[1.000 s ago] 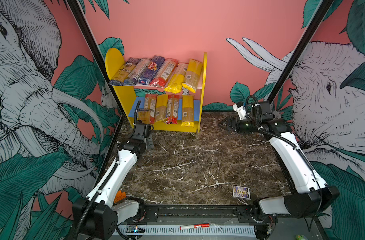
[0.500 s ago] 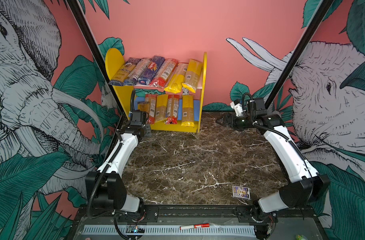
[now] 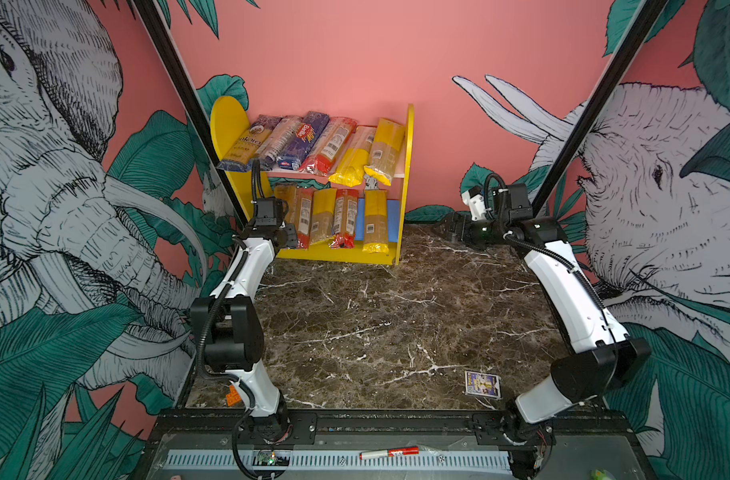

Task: Arrange pasta packages on shelves
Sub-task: Place the pasta bag on the shelf, then reset both arms

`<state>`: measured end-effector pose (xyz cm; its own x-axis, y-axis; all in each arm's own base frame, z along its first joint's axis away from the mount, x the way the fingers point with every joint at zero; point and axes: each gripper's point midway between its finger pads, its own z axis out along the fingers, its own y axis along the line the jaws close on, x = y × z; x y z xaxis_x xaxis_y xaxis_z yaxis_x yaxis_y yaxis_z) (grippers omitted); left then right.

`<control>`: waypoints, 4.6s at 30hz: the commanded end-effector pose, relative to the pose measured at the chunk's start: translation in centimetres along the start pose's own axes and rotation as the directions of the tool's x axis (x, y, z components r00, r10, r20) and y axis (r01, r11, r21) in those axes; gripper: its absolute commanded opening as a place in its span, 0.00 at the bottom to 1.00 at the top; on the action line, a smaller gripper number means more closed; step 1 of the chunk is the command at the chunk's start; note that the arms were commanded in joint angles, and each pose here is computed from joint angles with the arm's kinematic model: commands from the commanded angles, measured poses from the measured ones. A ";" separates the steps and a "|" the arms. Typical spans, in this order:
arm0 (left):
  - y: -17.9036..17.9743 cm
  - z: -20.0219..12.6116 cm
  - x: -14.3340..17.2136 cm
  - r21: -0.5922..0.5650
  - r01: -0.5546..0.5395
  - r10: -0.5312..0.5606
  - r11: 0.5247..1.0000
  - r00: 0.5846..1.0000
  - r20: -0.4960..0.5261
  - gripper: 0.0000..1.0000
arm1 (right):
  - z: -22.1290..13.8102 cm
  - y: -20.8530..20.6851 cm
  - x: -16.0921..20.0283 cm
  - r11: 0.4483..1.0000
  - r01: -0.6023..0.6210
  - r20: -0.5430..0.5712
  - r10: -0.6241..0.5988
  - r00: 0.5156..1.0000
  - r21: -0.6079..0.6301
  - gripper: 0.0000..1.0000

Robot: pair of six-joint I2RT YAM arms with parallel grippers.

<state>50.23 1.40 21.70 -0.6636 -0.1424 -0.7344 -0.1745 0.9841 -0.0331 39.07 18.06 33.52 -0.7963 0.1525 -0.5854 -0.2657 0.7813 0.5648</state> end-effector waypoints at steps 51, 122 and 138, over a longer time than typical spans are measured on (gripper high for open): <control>3.1 -0.8 -4.9 0.120 0.106 -0.123 0.987 0.982 0.144 0.90 | -2.5 -0.3 -0.5 0.996 -0.012 0.055 0.007 0.998 0.093 0.99; 1.7 -5.2 15.9 -0.142 -0.158 0.200 0.977 0.907 0.370 0.99 | 0.5 -24.7 12.0 0.516 0.278 0.047 -0.530 0.847 0.810 0.99; 1.0 -1.1 15.0 -0.175 -0.230 0.284 0.957 0.855 0.434 0.99 | 1.7 -26.6 10.2 0.561 0.194 0.213 -0.578 0.788 0.805 0.99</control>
<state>37.87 0.40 9.77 -0.3824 0.1857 -0.9051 -0.1449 0.9554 0.2572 38.07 0.21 9.75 -0.4576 -0.2202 -0.8615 0.0916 0.9520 -0.2920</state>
